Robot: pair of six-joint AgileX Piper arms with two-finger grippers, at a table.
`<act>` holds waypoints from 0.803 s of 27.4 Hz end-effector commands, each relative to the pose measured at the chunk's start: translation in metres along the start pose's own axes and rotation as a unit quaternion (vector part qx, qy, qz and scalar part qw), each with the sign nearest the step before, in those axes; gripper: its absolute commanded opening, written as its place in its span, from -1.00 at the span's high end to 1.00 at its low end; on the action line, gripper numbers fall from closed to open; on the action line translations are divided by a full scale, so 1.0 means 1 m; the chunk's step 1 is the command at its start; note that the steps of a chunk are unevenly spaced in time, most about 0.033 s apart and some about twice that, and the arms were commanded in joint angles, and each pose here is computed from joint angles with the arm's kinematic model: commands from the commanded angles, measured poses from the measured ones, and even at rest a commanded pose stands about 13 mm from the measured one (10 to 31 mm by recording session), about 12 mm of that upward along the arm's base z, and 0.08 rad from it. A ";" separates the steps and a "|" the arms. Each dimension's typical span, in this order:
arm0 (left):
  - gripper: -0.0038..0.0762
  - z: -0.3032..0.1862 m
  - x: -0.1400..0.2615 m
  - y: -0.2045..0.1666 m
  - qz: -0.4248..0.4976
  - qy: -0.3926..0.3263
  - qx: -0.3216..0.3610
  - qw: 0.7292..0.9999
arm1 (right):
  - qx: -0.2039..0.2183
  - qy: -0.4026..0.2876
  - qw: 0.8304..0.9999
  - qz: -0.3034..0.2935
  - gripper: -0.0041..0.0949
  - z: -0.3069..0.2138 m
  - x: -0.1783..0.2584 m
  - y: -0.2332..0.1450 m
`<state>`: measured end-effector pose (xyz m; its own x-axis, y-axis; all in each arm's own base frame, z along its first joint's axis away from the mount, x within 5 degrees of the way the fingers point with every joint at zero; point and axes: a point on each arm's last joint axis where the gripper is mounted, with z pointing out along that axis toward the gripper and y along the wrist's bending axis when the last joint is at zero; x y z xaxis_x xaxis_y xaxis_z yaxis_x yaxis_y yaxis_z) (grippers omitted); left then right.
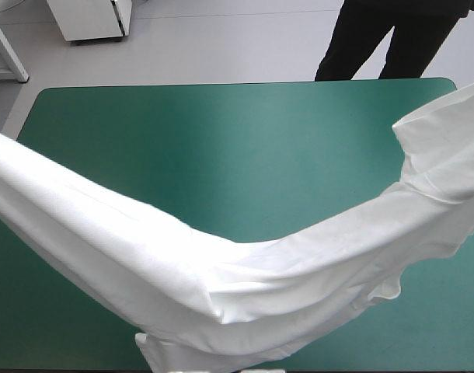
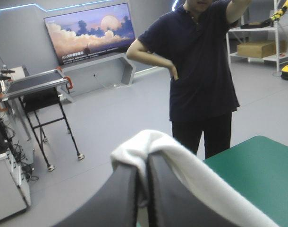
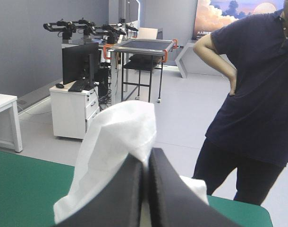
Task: Fold the cloth
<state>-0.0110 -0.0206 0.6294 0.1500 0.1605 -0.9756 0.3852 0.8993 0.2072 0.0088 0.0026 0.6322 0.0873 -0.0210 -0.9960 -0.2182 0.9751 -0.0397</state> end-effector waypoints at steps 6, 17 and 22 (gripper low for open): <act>0.96 0.100 0.050 0.036 -0.020 0.179 -0.072 0.981 | 0.054 0.114 0.992 -0.028 0.94 0.103 0.035 -0.010; 0.96 0.303 0.185 0.062 -0.054 0.411 -0.020 0.910 | 0.071 0.343 0.933 -0.077 0.94 0.303 0.178 -0.019; 0.96 0.360 0.254 0.061 -0.069 0.475 0.001 0.877 | 0.052 0.424 0.903 -0.052 0.94 0.366 0.256 -0.027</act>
<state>0.3663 -0.0662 0.4277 -0.7258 0.3327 -0.6021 0.3392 0.9346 0.1075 0.3700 0.0563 0.4170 -0.7102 -0.2442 -0.6603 -0.1635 0.9695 -0.1827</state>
